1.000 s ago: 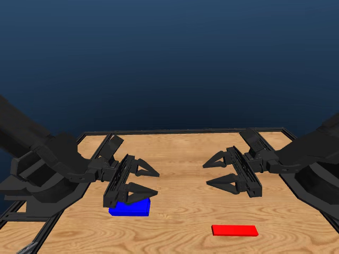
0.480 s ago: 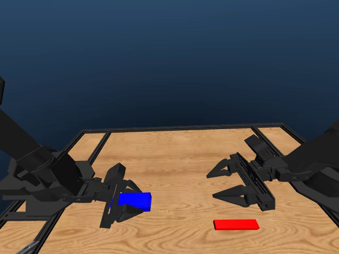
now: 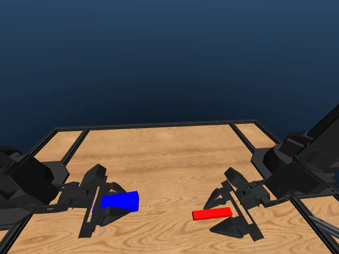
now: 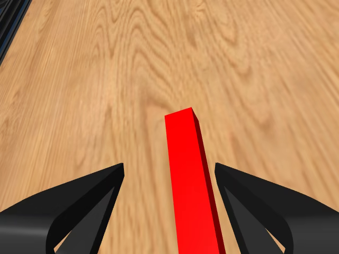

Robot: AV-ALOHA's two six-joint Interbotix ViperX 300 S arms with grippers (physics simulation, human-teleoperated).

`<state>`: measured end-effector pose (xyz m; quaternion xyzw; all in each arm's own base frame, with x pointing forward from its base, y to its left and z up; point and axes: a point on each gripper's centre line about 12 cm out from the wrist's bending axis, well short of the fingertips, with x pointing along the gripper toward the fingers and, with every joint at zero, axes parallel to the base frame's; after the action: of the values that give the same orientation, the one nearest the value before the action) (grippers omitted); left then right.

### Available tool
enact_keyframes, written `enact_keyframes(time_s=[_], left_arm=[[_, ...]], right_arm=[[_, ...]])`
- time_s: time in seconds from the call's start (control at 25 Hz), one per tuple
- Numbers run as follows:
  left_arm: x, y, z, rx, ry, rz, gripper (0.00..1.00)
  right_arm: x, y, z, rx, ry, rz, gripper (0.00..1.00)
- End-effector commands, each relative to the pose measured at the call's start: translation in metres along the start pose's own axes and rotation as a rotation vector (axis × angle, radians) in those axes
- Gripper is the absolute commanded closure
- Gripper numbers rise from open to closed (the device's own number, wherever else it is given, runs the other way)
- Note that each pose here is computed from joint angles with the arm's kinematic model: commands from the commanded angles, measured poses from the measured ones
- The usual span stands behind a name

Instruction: Insert peg into socket

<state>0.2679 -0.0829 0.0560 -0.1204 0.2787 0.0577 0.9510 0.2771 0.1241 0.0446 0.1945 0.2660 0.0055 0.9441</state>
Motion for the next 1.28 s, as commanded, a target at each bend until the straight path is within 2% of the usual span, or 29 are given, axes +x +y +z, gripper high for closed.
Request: enact_keyframes(time_s=[0.04,0.08,0.12,0.2,0.24,0.28,0.32,0.4,0.44,0.48,0.52,0.56,0.6,0.64,0.72,0.76,0.8,0.84,0.88,0.92,0.96,1.0,1.04,1.08,1.12,1.16,1.2,1.24,1.28], left_arm=[[0.008,-0.03,0.051,-0.013,-0.1,-0.094,1.0],[0.009,-0.029,0.047,0.017,-0.076,-0.095,1.0],[0.01,-0.035,0.054,0.032,-0.084,-0.105,1.0],[0.008,-0.052,0.07,0.066,-0.126,-0.154,1.0],[0.008,-0.054,0.082,0.067,-0.151,-0.155,1.0],[0.008,-0.06,0.09,0.075,-0.155,-0.169,1.0],[0.008,-0.065,0.096,0.081,-0.165,-0.181,1.0],[0.012,-0.064,0.091,0.111,-0.101,-0.18,1.0],[0.009,-0.069,0.109,0.084,-0.153,-0.192,1.0],[0.009,-0.072,0.114,0.095,-0.154,-0.201,1.0],[0.012,-0.067,0.1,0.113,-0.106,-0.192,1.0],[0.009,-0.074,0.114,0.102,-0.145,-0.207,1.0],[0.011,-0.063,0.108,0.12,-0.1,-0.191,1.0],[0.009,-0.077,0.115,0.114,-0.132,-0.221,1.0],[0.01,-0.076,0.111,0.129,-0.114,-0.223,1.0],[0.013,-0.074,0.104,0.152,-0.083,-0.22,1.0],[0.009,-0.079,0.118,0.136,-0.119,-0.232,1.0],[0.009,-0.079,0.117,0.157,-0.077,-0.239,1.0],[0.011,-0.077,0.113,0.147,-0.093,-0.232,1.0],[0.01,-0.081,0.12,0.162,-0.097,-0.246,1.0],[0.01,-0.081,0.126,0.132,-0.121,-0.241,1.0],[0.012,-0.083,0.124,0.156,-0.097,-0.245,1.0],[0.011,-0.085,0.126,0.157,-0.112,-0.254,1.0],[0.016,-0.077,0.12,0.157,-0.061,-0.239,1.0],[0.02,-0.081,0.124,0.163,-0.1,-0.241,1.0],[0.019,-0.081,0.116,0.183,-0.039,-0.25,1.0],[0.02,-0.084,0.12,0.171,-0.067,-0.252,1.0],[0.021,-0.086,0.123,0.157,-0.056,-0.26,1.0],[0.022,-0.086,0.118,0.166,-0.057,-0.26,1.0]], right_arm=[[0.002,0.006,-0.036,0.061,0.054,-0.012,1.0],[0.003,0.008,-0.038,0.066,0.037,-0.012,1.0],[0.003,0.008,-0.042,0.064,0.02,-0.017,1.0],[0.002,0.013,-0.021,0.058,-0.054,-0.018,1.0],[0.0,0.019,-0.009,0.025,-0.077,-0.007,1.0],[-0.003,0.016,-0.004,-0.028,-0.067,-0.029,1.0],[-0.003,0.022,0.005,-0.043,-0.081,-0.019,1.0],[-0.003,0.032,0.032,-0.087,-0.095,-0.006,1.0],[-0.005,0.035,0.044,-0.074,-0.149,0.0,1.0],[-0.004,0.039,0.052,-0.112,-0.146,0.01,1.0],[-0.003,0.048,0.071,-0.128,-0.17,0.027,1.0],[-0.003,0.046,0.074,-0.134,-0.19,0.023,1.0],[0.001,0.047,0.077,-0.185,-0.163,0.026,1.0],[0.001,0.054,0.091,-0.175,-0.195,0.035,1.0],[0.003,0.053,0.094,-0.203,-0.177,0.032,1.0],[0.002,0.061,0.107,-0.22,-0.197,0.052,1.0],[0.003,0.062,0.111,-0.226,-0.203,0.054,1.0],[0.004,0.059,0.105,-0.257,-0.164,0.049,1.0],[0.003,0.064,0.123,-0.243,-0.212,0.057,1.0],[0.006,0.061,0.114,-0.282,-0.173,0.054,1.0],[0.006,0.061,0.119,-0.269,-0.175,0.064,1.0],[0.008,0.058,0.119,-0.287,-0.166,0.045,1.0],[0.008,0.064,0.118,-0.305,-0.167,0.066,1.0],[0.009,0.065,0.135,-0.285,-0.198,0.063,1.0],[0.014,0.061,0.129,-0.297,-0.171,0.052,1.0],[0.014,0.064,0.139,-0.29,-0.196,0.059,1.0],[0.016,0.063,0.142,-0.291,-0.201,0.055,1.0],[0.018,0.053,0.137,-0.307,-0.158,0.04,1.0],[0.021,0.057,0.137,-0.311,-0.161,0.047,1.0]])
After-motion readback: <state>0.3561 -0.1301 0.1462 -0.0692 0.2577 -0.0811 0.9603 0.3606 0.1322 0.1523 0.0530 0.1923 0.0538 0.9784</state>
